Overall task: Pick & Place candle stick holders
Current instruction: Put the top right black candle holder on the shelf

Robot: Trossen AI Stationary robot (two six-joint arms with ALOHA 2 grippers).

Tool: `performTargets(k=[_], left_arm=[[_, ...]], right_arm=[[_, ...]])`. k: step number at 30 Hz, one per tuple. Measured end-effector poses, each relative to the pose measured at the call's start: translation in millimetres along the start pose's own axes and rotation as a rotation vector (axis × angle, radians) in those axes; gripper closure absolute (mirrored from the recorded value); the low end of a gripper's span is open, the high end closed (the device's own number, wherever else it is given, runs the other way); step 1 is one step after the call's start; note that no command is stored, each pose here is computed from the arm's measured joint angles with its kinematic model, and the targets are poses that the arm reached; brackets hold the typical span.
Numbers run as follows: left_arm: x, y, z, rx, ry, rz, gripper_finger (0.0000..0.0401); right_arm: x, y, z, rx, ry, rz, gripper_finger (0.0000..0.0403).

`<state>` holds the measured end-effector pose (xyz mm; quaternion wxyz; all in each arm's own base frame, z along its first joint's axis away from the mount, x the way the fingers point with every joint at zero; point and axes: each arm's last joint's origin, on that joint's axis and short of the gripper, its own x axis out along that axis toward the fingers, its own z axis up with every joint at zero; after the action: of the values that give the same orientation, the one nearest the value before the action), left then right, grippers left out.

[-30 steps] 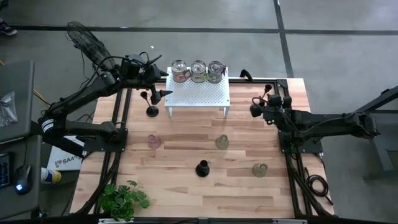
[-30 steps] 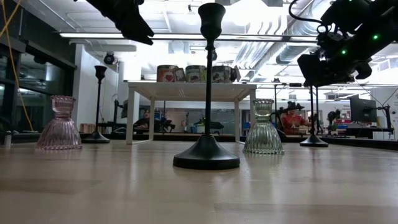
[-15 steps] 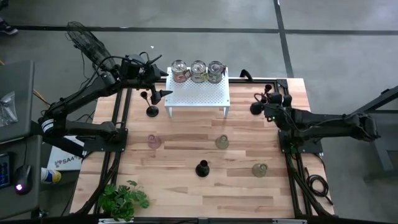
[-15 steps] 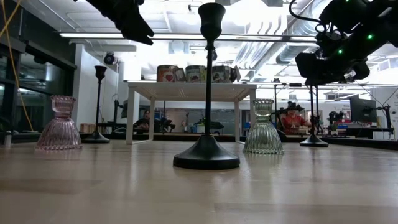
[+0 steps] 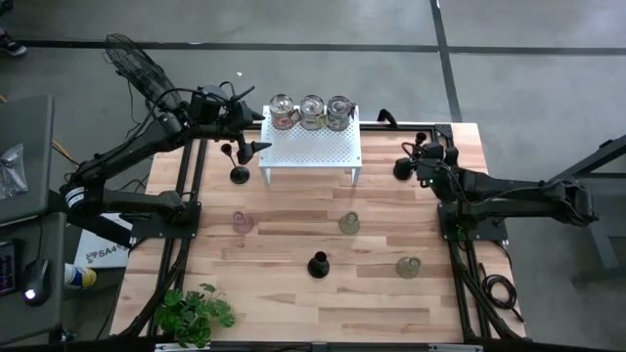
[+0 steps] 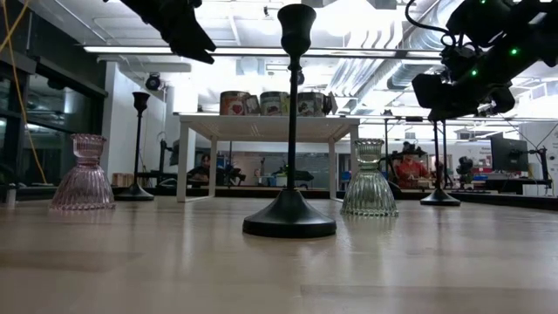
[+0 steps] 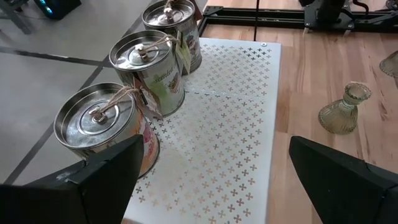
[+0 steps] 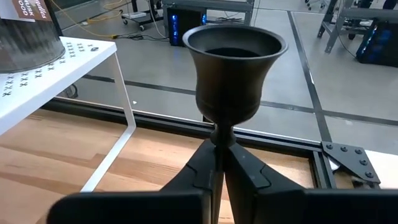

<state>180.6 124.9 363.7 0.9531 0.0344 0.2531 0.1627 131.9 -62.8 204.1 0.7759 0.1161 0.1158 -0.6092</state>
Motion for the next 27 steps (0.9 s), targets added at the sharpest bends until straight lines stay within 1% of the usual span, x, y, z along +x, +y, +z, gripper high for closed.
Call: performTargets(k=[2, 6, 12, 17, 20, 24, 27], left_arm=[[0, 0, 0, -0.001, 0.001, 0.0, 0.0006], [0, 0, -1, -0.002, 0.007, -0.002, 0.0006], [-2, -1, -1, -0.01, 0.013, -0.003, 0.0006], [-7, -2, -1, -0.009, 0.006, 0.003, 0.0006], [-12, -3, -1, -0.011, 0.0, 0.006, 0.0006], [-18, -4, 0, -0.011, -0.016, 0.011, 0.0006], [-21, -5, 0, -0.01, -0.024, 0.014, 0.0006]], right_arm=[[0, 0, 1, -0.008, -0.001, 0.006, 0.039], [0, 4, 6, -0.034, -0.018, 0.066, 0.0394], [-6, 9, 29, -0.053, -0.058, 0.108, 0.0396], [-16, 13, 61, -0.083, -0.094, 0.157, 0.0397], [-25, 14, 85, -0.098, -0.117, 0.208, 0.0397], [-39, 14, 117, -0.103, -0.151, 0.295, 0.0398], [-51, 13, 140, -0.101, -0.193, 0.392, 0.0398]])
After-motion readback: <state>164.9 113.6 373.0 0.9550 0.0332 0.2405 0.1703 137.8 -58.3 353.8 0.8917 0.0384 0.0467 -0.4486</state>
